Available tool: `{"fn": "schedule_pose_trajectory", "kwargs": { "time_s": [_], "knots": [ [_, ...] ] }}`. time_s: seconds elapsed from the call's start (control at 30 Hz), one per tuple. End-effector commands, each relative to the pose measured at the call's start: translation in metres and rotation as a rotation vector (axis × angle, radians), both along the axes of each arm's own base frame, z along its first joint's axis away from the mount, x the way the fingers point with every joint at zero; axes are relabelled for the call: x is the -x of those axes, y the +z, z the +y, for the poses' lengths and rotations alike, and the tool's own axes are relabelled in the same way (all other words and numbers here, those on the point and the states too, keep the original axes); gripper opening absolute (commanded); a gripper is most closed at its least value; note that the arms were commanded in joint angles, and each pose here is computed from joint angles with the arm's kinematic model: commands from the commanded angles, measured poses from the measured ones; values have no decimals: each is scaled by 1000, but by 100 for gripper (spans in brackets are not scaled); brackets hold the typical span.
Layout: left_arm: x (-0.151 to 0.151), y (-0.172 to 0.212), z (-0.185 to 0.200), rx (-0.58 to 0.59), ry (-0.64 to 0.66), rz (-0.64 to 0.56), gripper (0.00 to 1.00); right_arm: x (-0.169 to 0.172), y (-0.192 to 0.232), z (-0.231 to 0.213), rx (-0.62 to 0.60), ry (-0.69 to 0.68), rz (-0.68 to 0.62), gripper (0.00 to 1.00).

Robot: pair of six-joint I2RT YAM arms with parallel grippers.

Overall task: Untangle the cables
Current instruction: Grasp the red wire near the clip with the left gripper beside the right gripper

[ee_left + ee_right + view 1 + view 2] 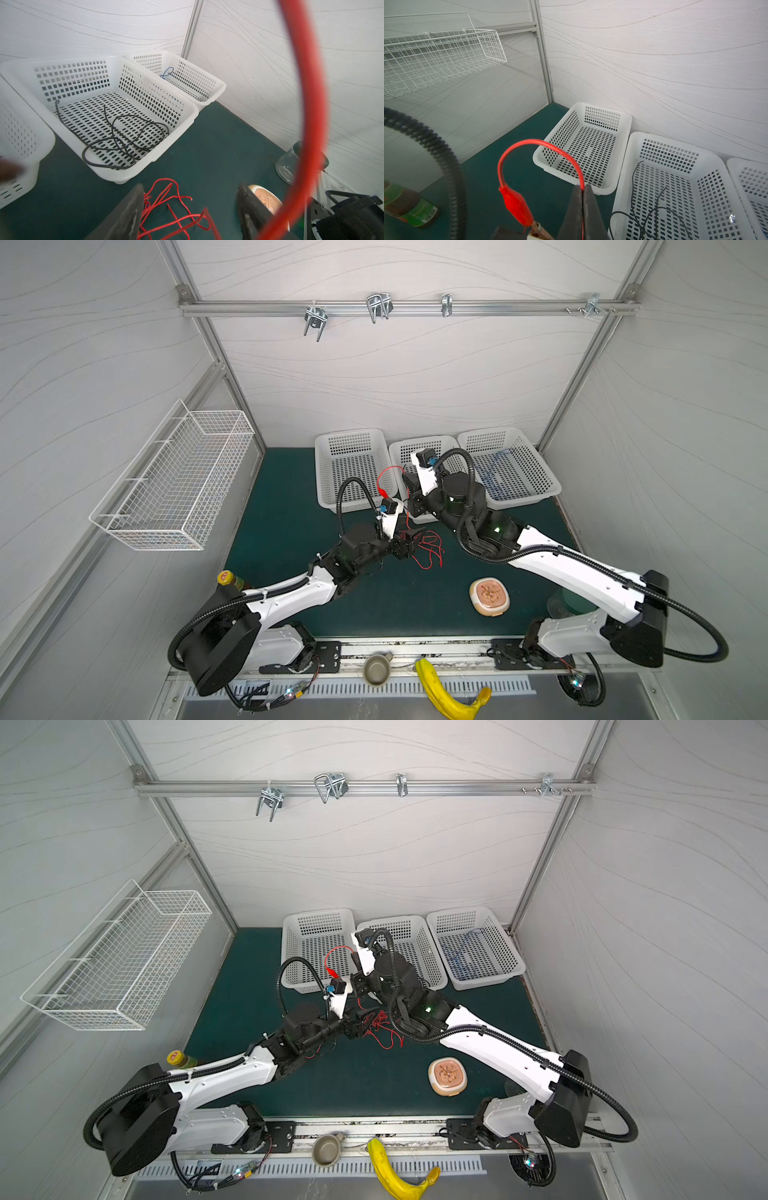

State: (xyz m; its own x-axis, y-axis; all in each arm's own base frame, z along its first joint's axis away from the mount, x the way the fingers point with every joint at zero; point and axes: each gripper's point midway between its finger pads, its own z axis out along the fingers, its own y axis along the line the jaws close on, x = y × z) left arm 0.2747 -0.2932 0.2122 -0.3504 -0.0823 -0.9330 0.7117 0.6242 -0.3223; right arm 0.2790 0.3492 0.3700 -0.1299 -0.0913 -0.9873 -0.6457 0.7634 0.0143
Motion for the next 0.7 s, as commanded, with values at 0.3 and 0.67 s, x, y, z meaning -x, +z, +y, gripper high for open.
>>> {"fn": "schedule_pose_trajectory", "kwargs": {
  "time_s": [0.3, 0.67],
  "knots": [
    [-19, 13, 1, -71, 84, 19, 3, -23, -24, -49, -9, -166, 50, 0],
    [-13, 46, 15, -173, 107, 57, 0, -27, -112, -83, 48, -268, 266, 1]
  ]
}}
